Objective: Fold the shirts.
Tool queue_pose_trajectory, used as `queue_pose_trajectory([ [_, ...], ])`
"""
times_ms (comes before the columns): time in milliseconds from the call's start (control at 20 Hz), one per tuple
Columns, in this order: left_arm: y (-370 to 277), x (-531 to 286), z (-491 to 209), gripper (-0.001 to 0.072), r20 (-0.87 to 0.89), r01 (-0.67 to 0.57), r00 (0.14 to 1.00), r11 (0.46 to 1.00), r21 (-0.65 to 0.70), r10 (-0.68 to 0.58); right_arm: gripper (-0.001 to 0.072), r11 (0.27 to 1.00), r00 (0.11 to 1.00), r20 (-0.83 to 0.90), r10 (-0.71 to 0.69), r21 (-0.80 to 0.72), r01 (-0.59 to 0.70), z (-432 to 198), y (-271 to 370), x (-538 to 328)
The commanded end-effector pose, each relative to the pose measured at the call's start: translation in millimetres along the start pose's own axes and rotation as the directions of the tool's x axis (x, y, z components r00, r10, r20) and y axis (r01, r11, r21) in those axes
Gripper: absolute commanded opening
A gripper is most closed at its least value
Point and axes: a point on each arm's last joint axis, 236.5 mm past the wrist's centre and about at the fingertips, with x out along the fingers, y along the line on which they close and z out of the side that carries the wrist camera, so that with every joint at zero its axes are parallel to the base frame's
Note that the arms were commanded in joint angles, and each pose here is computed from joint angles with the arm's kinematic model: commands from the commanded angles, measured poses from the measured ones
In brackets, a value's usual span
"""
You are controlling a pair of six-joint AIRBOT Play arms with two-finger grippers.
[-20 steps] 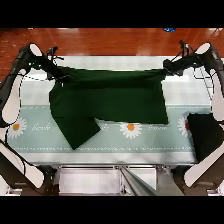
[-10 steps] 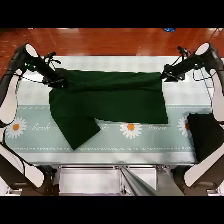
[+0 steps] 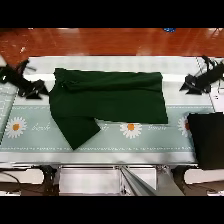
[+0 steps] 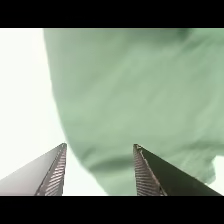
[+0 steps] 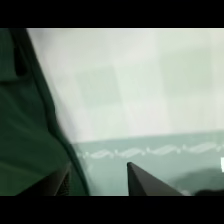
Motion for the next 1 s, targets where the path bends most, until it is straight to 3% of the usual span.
queue_pose_trajectory([
  [0,20.6,28.3,-63.8,0.0509,0.031,0.153,0.988,0.975,-0.159,-0.15,0.0406,0.99,0.981,0.17,0.094,0.084,-0.11,-50.1,-12.9,8.1],
  [100,11.4,39.2,-79.9,0.0509,0.095,0.305,0.952,0.92,-0.247,-0.29,0.0406,0.98,0.978,0.171,0.124,0.13,-0.147,-85.2,-19.4,14.3],
  [200,10.5,54.4,-92.7,0.0509,0.089,0.323,0.947,0.904,-0.28,-0.31,0.0406,0.975,0.976,0.171,0.139,0.15,-0.165,-103.8,-20.6,16.9],
  [700,-50.0,103.9,-94.8,0.0506,0.063,0.291,0.956,0.95,-0.109,-0.286,0.0406,0.965,0.971,0.156,0.182,0.161,-0.206,-112.7,-9.7,14.7],
  [750,-52.8,106.2,-102.6,0.0429,0.025,0.293,0.956,0.953,-0.082,-0.292,0.0406,0.961,0.97,0.175,0.171,0.188,-0.203,-108.9,-15.7,13.1],
  [800,-54.4,104.8,-108.2,0.0214,-0.001,0.305,0.952,0.951,-0.056,-0.305,0.0406,0.955,0.969,0.191,0.158,0.22,-0.199,-105.9,-23.1,11.3],
  [850,-54.0,101.6,-111.2,0.0065,-0.014,0.317,0.948,0.947,-0.044,-0.318,0.0406,0.954,0.971,0.189,0.144,0.235,-0.187,-107.2,-30.4,11.0],
  [900,-51.8,97.9,-112.1,0.0018,-0.02,0.328,0.944,0.943,-0.049,-0.33,0.0406,0.953,0.98,0.148,0.131,0.255,-0.165,-117.0,-36.6,14.1],
  [950,-47.8,94.4,-110.2,0.0018,-0.012,0.335,0.942,0.94,-0.062,-0.337,0.0406,0.95,0.986,0.095,0.133,0.273,-0.154,-130.0,-37.3,20.3],
])
